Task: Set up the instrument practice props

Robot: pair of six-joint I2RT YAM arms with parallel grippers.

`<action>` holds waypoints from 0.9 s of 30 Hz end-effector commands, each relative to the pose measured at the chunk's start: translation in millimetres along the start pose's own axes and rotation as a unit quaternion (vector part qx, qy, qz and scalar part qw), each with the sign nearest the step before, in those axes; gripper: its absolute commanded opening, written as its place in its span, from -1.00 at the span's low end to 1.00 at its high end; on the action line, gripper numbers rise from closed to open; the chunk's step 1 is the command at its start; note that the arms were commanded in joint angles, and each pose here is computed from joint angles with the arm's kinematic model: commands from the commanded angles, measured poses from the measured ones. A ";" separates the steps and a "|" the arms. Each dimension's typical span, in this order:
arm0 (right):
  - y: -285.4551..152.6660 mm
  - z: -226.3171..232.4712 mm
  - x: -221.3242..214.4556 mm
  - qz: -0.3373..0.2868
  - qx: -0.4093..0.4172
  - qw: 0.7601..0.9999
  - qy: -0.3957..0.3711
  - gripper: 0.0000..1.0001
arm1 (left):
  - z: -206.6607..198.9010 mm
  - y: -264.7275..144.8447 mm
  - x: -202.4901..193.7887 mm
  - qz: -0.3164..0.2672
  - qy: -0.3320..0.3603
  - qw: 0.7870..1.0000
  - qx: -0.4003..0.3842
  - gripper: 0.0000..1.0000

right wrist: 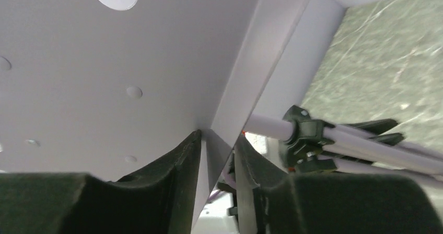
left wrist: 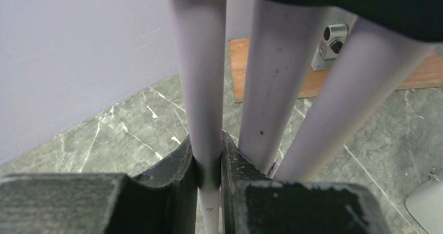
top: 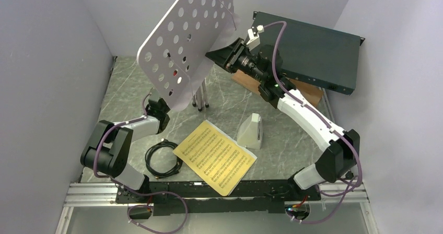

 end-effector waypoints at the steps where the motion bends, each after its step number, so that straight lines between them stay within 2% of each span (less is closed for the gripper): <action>1: -17.9 20.7 15.4 -0.035 -0.001 0.990 -0.136 -0.17 | 3.0 -0.3 18.1 -0.028 0.049 0.998 0.010 -1.00; 6: -41.4 16.3 15.0 -0.029 -0.034 0.969 -0.244 0.54 | 3.5 -0.6 17.7 -0.020 0.045 0.999 0.020 -1.00; 9: -66.6 16.2 17.3 -0.041 -0.063 0.948 -0.309 0.76 | 1.6 0.4 17.3 -0.018 0.039 0.999 0.019 -1.00; 12: -95.1 20.2 20.1 -0.060 -0.078 0.925 -0.368 0.84 | 0.2 1.1 14.5 -0.010 0.041 0.999 0.019 -1.00; 15: -114.0 20.6 13.4 -0.049 -0.058 0.911 -0.404 0.89 | 0.5 1.3 13.3 -0.008 0.040 0.999 0.021 -1.00; 20: -129.5 29.9 3.4 -0.033 -0.024 0.915 -0.402 0.95 | -0.7 2.8 11.3 -0.004 0.029 0.999 0.018 -1.00; 22: -132.9 15.3 -3.0 -0.027 -0.023 0.913 -0.407 0.95 | -0.4 2.7 11.1 0.000 0.025 0.999 0.019 -1.00; 23: -133.0 -6.6 -11.4 -0.008 -0.025 0.911 -0.411 0.92 | -0.6 3.1 11.5 0.001 0.023 1.000 0.018 -1.00; 25: -130.4 -29.7 -26.8 0.027 0.000 0.892 -0.452 0.79 | -1.5 3.9 11.9 0.001 0.019 1.000 0.015 -1.00; 27: -122.5 -48.2 -40.4 0.037 0.008 0.852 -0.522 0.75 | -3.4 5.4 11.0 0.000 0.016 1.000 0.007 -1.00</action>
Point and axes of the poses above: each gripper's point midway between its finger pads, its own y axis out along the fingers, its own z axis along the line the jaws close on, x = y × z, the point moved 5 cm from there along -y, back along the fingers, and after that the axes turned 10 degrees about y, right-handed, at the moved point
